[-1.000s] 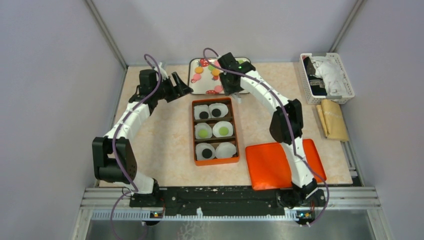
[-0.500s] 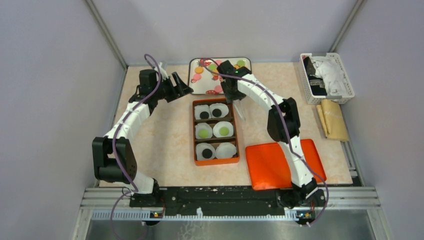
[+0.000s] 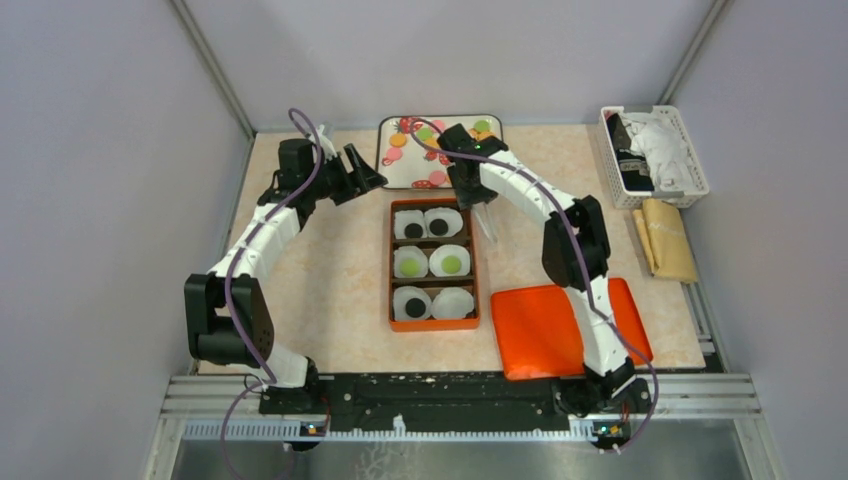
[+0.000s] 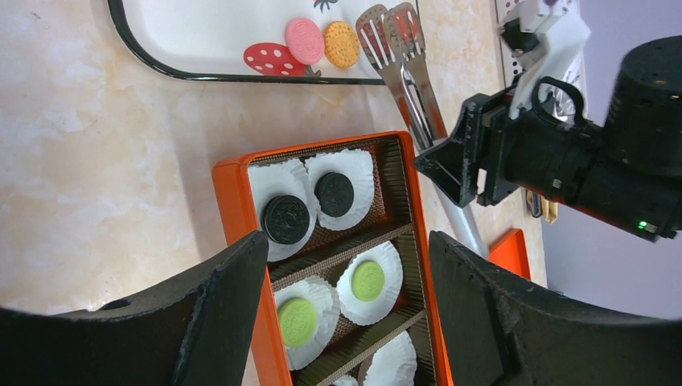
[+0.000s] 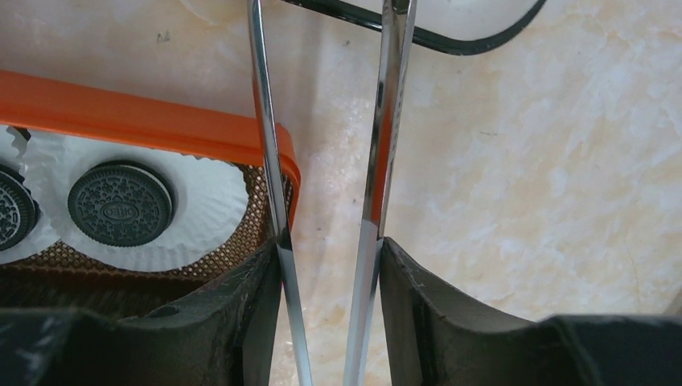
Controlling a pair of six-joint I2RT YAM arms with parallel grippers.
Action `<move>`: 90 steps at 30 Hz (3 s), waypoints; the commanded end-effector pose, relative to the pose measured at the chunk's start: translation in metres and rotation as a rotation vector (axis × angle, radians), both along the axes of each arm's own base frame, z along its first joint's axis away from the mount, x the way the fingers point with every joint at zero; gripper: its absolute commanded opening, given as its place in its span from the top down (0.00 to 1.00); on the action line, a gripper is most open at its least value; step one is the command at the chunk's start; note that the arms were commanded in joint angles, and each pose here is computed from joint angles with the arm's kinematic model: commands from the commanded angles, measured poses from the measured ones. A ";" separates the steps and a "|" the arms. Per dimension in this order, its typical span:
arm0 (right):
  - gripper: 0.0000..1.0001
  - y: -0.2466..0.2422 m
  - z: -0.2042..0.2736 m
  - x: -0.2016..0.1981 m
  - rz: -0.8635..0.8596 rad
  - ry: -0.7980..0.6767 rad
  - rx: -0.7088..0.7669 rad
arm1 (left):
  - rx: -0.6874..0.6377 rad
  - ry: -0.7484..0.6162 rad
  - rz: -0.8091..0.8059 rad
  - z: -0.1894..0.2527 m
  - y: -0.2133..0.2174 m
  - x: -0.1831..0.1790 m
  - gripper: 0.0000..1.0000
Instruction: Pack the cookies
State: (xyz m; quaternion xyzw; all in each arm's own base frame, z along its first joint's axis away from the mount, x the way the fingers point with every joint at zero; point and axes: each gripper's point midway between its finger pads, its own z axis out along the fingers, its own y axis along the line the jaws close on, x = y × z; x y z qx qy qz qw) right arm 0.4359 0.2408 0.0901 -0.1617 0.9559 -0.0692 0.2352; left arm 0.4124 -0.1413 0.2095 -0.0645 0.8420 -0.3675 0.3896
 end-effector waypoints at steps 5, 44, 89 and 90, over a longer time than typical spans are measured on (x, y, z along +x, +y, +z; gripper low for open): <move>0.55 -0.002 0.099 0.017 -0.041 -0.253 0.115 | -0.027 -0.092 -0.020 0.029 -0.003 0.003 0.21; 0.53 0.019 0.052 0.017 0.028 -0.067 0.078 | -0.022 -0.098 -0.013 0.031 0.002 0.002 0.20; 0.96 -0.014 0.165 -0.003 -0.044 -0.366 0.152 | -0.039 -0.102 -0.010 0.034 0.005 0.003 0.21; 0.96 -0.014 0.169 -0.014 -0.032 -0.372 0.151 | -0.035 -0.104 -0.005 0.035 0.006 0.003 0.21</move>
